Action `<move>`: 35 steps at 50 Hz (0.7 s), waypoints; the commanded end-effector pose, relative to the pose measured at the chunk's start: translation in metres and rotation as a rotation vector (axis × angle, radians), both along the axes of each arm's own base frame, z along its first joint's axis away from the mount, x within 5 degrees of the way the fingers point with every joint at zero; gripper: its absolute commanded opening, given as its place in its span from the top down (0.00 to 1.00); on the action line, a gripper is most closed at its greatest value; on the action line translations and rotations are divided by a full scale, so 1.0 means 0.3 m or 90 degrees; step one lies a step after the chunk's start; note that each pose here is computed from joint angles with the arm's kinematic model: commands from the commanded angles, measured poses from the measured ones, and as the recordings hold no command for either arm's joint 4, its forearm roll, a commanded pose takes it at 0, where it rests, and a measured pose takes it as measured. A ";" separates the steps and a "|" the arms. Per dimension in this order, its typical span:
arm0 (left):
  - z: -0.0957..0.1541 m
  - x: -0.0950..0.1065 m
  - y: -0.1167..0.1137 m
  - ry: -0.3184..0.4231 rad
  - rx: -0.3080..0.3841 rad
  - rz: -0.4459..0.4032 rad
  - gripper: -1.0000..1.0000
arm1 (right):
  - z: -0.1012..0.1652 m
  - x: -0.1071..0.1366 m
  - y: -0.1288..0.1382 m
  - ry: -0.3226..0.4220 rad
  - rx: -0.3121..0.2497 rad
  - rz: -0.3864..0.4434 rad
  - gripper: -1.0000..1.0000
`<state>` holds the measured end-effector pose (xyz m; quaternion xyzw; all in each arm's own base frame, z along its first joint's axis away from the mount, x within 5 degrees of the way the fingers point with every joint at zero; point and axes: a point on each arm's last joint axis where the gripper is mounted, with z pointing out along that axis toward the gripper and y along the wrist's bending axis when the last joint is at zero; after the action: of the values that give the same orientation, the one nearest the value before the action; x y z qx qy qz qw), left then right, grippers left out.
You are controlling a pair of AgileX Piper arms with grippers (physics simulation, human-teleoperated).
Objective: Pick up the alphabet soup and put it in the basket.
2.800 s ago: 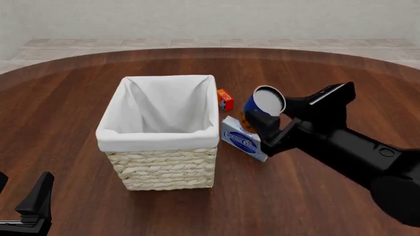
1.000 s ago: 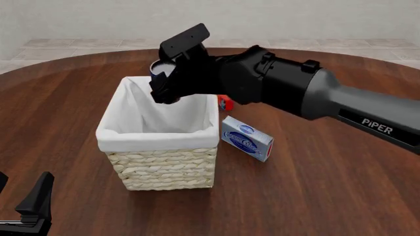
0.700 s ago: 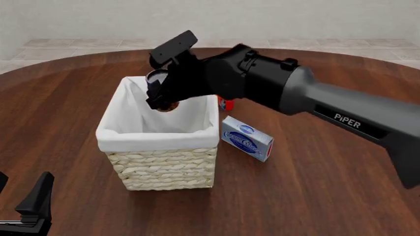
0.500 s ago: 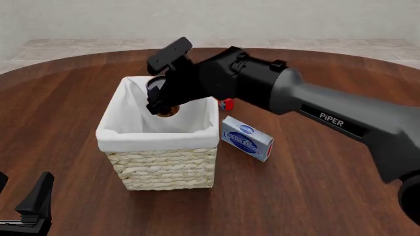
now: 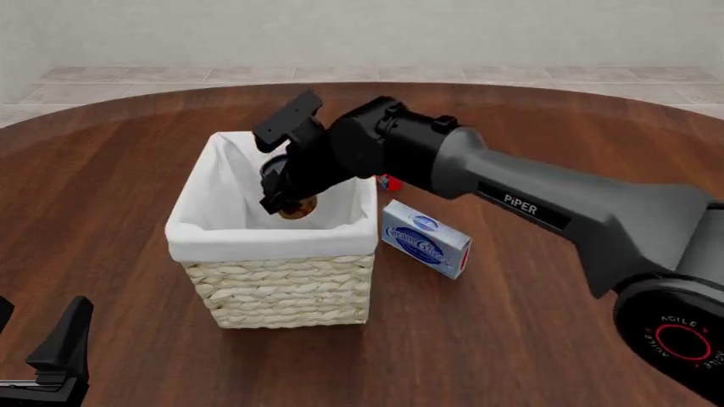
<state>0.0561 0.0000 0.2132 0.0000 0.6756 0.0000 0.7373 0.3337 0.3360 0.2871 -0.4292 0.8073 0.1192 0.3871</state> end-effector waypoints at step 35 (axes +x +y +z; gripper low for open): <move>0.000 0.000 0.000 0.000 0.000 0.000 0.00 | -0.070 0.029 0.023 0.023 -0.024 0.000 0.00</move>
<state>0.0561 0.0000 0.2132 0.0000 0.6756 0.0000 0.7373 0.3379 0.3439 0.2639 -0.4412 0.8139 0.1112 0.3613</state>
